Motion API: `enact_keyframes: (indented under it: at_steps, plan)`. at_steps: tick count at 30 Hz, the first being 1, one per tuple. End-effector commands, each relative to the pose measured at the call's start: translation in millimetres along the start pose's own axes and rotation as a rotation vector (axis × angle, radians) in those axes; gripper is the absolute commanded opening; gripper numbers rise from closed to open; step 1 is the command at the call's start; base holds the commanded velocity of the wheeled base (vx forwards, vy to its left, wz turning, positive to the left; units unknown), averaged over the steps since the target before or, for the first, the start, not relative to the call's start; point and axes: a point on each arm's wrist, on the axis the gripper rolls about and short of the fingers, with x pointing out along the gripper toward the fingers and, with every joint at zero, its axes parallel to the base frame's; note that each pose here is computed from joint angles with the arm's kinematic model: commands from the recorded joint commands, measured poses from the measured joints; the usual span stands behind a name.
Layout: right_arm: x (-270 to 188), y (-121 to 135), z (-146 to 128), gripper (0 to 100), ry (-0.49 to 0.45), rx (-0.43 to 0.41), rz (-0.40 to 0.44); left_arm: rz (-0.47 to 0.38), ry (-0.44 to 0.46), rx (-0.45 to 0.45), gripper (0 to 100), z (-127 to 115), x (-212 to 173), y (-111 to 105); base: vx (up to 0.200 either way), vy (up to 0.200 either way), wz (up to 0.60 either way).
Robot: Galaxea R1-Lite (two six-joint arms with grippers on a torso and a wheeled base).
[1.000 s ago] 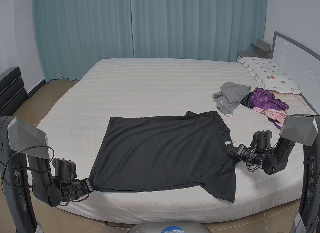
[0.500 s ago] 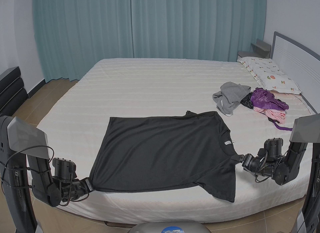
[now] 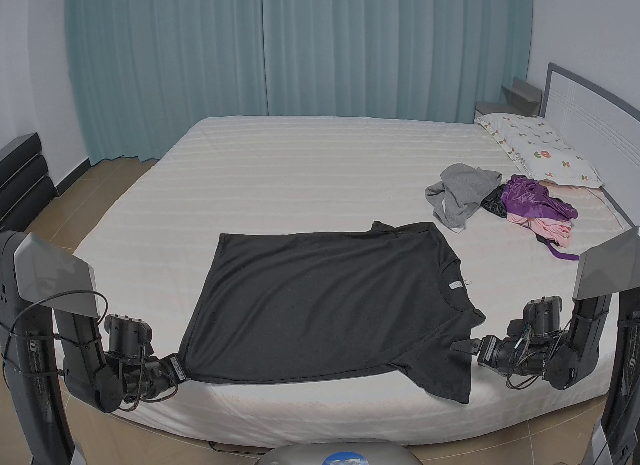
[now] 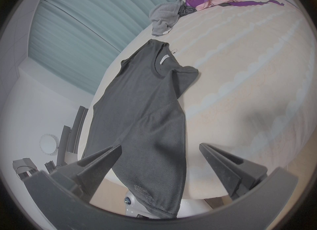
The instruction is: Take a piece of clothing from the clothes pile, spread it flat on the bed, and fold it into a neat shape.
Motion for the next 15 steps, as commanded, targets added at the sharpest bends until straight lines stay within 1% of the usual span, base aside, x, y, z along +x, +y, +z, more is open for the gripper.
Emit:
enact_keyframes:
  at_steps: [1,10,14,15]
  plan:
    - [5,-2,-6,100,0.027,0.0,-0.011,0.0,-0.001,0.0,0,0,0,0,0.0,0.0,0.0]
    - [17,7,-8,100,0.031,-0.03,0.019,-0.001,-0.002,0.0,0,0,0,0,0.0,0.0,0.0]
    - [19,7,-10,100,0.025,-0.039,-0.007,-0.001,-0.002,0.0,0,0,0,0,0.0,0.0,0.0]
    - [20,7,-11,0,0.024,-0.041,-0.014,-0.001,-0.002,0.0,0,0,0,0,0.0,0.0,0.0]
